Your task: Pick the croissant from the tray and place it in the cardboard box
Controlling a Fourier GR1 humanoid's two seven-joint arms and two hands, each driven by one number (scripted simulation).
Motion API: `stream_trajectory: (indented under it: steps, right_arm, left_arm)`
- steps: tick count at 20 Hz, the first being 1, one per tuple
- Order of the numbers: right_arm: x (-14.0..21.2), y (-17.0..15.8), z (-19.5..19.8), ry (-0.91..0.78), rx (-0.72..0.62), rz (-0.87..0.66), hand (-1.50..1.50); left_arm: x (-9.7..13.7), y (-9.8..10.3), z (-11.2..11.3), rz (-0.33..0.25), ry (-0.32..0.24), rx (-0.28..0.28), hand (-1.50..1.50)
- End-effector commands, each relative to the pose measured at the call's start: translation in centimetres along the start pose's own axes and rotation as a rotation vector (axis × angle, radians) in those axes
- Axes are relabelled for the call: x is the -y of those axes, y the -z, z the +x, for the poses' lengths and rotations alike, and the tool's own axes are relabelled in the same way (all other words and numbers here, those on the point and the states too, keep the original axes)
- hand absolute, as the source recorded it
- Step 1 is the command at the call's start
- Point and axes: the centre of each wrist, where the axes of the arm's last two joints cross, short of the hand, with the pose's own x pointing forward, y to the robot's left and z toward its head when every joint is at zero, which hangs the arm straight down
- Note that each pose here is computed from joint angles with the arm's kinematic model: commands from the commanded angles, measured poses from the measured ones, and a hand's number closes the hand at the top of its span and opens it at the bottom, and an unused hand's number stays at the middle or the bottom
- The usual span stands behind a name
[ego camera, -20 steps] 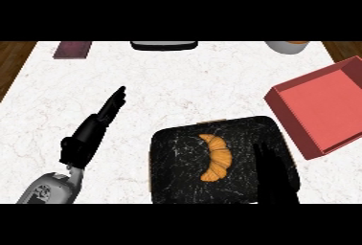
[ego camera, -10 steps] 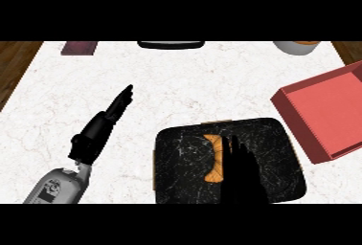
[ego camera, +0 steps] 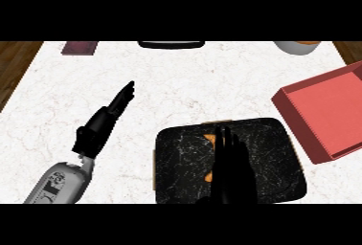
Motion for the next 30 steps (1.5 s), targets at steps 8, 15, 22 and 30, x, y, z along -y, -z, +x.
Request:
stream_trajectory:
  steps: [8,15,22,30]
  right_arm:
    - [0.0,3.3,-0.7,-0.015,-0.161,-0.022,-1.50]
    - [-2.0,3.3,0.7,-0.034,-0.184,0.035,-1.50]
    - [-4.7,3.0,-0.4,-0.051,-0.202,0.078,-1.50]
    - [-4.7,5.5,-0.5,-0.054,-0.221,0.105,-1.50]
  left_arm:
    - [-0.8,0.2,0.9,-0.005,0.005,-0.006,0.00]
    - [0.0,0.6,1.2,0.011,0.007,0.003,0.00]
    - [-0.1,-0.6,-0.8,0.005,0.008,0.003,0.00]
    - [0.0,-0.5,-0.6,0.000,0.024,0.006,0.00]
